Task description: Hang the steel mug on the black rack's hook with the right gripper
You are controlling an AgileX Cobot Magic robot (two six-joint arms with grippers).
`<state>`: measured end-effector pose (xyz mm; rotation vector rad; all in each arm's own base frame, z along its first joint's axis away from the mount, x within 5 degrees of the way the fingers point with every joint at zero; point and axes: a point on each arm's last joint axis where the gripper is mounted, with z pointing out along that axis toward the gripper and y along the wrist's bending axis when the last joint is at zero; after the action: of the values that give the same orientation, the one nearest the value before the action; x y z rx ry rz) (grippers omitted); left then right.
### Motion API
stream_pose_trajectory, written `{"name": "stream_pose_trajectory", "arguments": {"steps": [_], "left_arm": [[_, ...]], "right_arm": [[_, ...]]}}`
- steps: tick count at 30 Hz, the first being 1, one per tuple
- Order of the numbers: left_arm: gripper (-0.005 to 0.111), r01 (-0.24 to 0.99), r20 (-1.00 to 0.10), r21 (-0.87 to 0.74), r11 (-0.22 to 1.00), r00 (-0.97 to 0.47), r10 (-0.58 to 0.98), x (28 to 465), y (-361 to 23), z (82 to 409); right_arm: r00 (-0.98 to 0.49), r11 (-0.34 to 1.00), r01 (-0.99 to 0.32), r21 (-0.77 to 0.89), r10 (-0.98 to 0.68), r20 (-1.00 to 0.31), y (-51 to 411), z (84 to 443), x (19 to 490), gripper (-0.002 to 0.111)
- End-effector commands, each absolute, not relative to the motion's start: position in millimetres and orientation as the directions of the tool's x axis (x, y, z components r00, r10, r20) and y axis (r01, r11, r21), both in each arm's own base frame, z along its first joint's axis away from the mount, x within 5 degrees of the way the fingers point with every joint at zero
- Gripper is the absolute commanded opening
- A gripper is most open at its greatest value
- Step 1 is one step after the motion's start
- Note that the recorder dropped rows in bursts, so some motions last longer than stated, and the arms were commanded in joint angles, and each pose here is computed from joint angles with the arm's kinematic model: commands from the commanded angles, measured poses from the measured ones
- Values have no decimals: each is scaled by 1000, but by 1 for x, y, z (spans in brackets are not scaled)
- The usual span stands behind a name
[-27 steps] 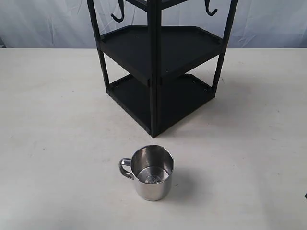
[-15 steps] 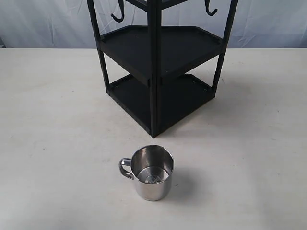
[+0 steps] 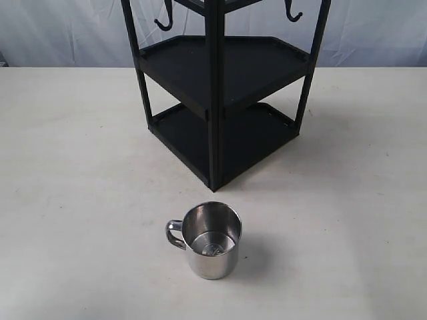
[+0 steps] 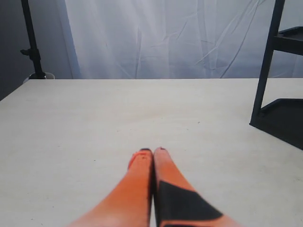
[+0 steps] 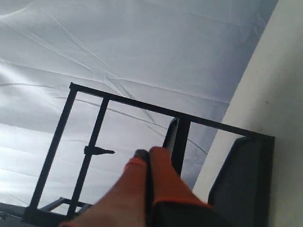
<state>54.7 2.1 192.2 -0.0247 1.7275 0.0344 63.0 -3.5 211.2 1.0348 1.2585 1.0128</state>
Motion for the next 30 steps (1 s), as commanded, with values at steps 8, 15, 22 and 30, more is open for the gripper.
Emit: {"name": "stream_pose_trajectory", "arguments": {"steps": [8, 15, 22, 30], "left_arm": [[0, -24, -988, 7, 1000, -152, 3, 55, 1, 191], [0, -24, -988, 7, 1000, -152, 3, 55, 1, 191], [0, -24, -988, 7, 1000, -152, 3, 55, 1, 191], [0, -24, -988, 7, 1000, -152, 3, 55, 1, 191]], "right_arm": [[9, 859, -41, 510, 511, -860, 3, 297, 68, -1], [-606, 975, 26, 219, 190, -773, 10, 311, 148, -1], [-848, 875, -279, 396, -31, -530, 50, 295, 230, -1], [-848, 835, -481, 266, -366, -383, 116, 245, 256, 43]]}}
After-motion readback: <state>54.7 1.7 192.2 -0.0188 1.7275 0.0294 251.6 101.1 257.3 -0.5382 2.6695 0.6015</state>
